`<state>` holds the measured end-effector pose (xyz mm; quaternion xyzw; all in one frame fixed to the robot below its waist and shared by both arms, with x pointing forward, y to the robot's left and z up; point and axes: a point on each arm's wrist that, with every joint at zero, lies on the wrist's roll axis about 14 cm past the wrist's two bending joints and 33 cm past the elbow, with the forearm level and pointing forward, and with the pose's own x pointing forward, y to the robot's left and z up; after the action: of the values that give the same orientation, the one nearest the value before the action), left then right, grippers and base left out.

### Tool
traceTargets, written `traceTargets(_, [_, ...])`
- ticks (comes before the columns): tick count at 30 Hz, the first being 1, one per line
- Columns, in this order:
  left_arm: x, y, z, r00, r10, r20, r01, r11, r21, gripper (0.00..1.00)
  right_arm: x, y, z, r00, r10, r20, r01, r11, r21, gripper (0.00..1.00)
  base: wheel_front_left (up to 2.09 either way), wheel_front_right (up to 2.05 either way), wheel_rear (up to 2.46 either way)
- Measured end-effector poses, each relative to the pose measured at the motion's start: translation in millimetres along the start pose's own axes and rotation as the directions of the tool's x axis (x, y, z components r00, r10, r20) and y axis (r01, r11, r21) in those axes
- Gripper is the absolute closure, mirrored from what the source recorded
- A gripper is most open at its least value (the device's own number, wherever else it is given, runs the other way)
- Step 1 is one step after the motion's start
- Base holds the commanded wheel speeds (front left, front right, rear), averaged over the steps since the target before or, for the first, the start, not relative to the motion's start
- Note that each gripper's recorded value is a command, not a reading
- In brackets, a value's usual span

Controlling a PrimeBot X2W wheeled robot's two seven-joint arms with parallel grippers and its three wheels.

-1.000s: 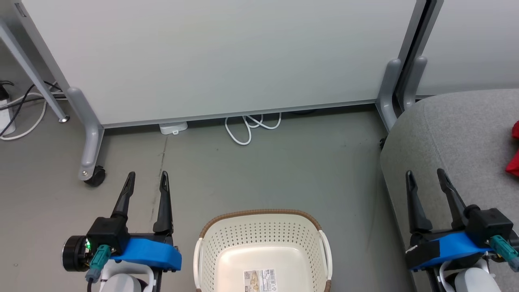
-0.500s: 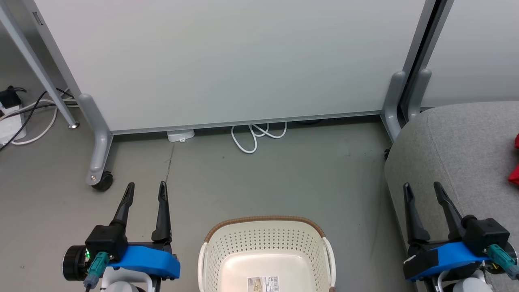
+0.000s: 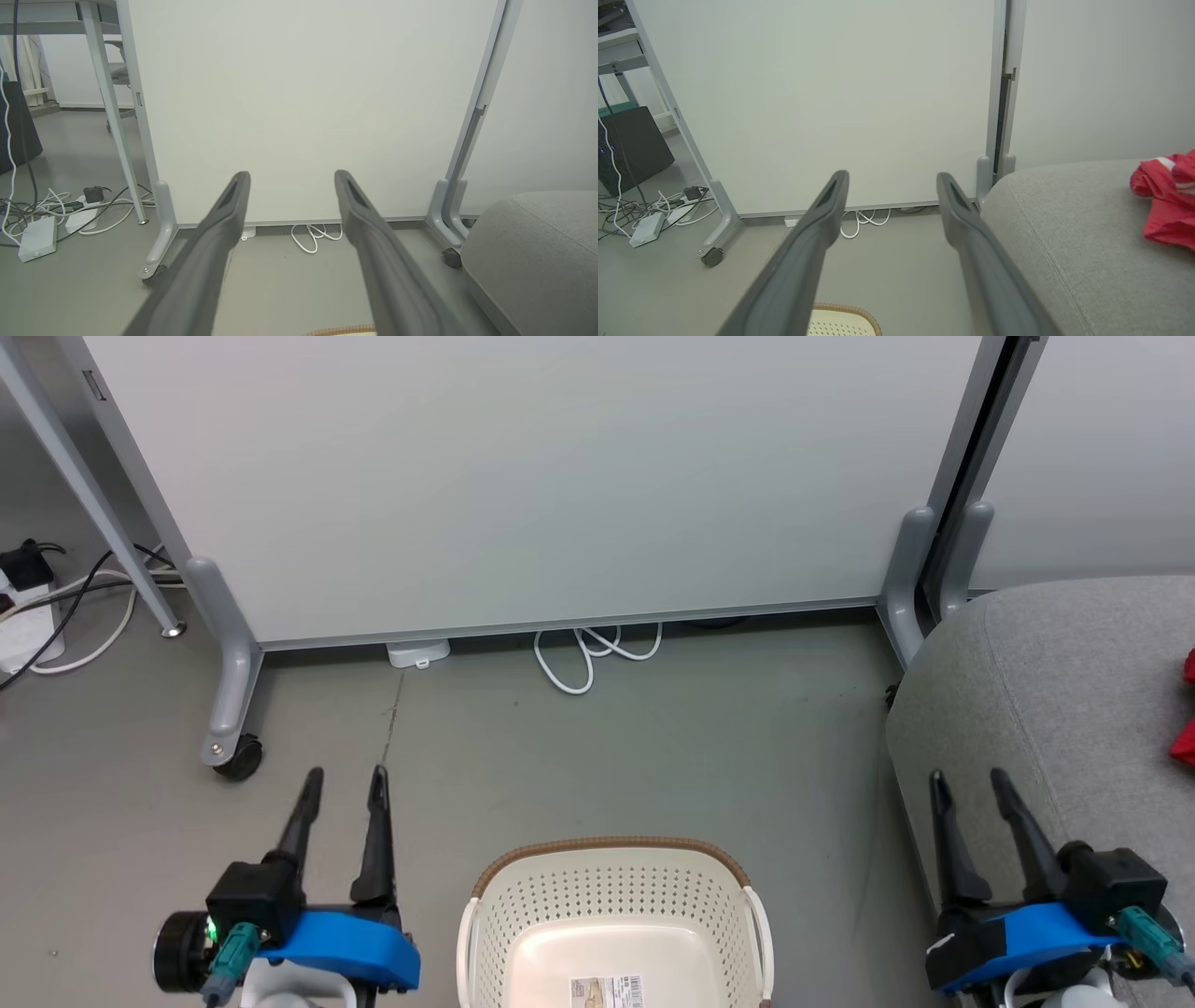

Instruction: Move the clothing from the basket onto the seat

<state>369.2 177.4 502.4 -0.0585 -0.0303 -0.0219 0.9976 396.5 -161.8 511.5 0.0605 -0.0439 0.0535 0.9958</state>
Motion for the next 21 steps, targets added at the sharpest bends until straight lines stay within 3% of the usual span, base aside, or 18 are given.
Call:
traceTargets(5, [-15.2,4.1,-28.4,0.995,0.018,-0.093,-0.020,1.000,-0.014,1.00,-8.7,-2.1,-21.3,0.997,-0.014,-0.071,0.015,1.000,0.018,1.00,0.00,0.00,0.00])
traceTargets(13, [-15.4,12.3,-32.2,0.991,0.060,-0.122,-0.079,0.984,-0.157,1.00,-11.2,-10.7,-25.7,0.993,-0.060,-0.100,0.075,0.984,0.161,1.00,0.00,0.00,0.00])
traceTargets(21, [-13.8,17.5,-31.0,0.988,0.088,-0.131,-0.123,0.948,-0.292,1.00,-11.4,-15.2,-24.5,0.991,-0.086,-0.107,0.114,0.949,0.293,1.00,0.00,0.00,0.00])
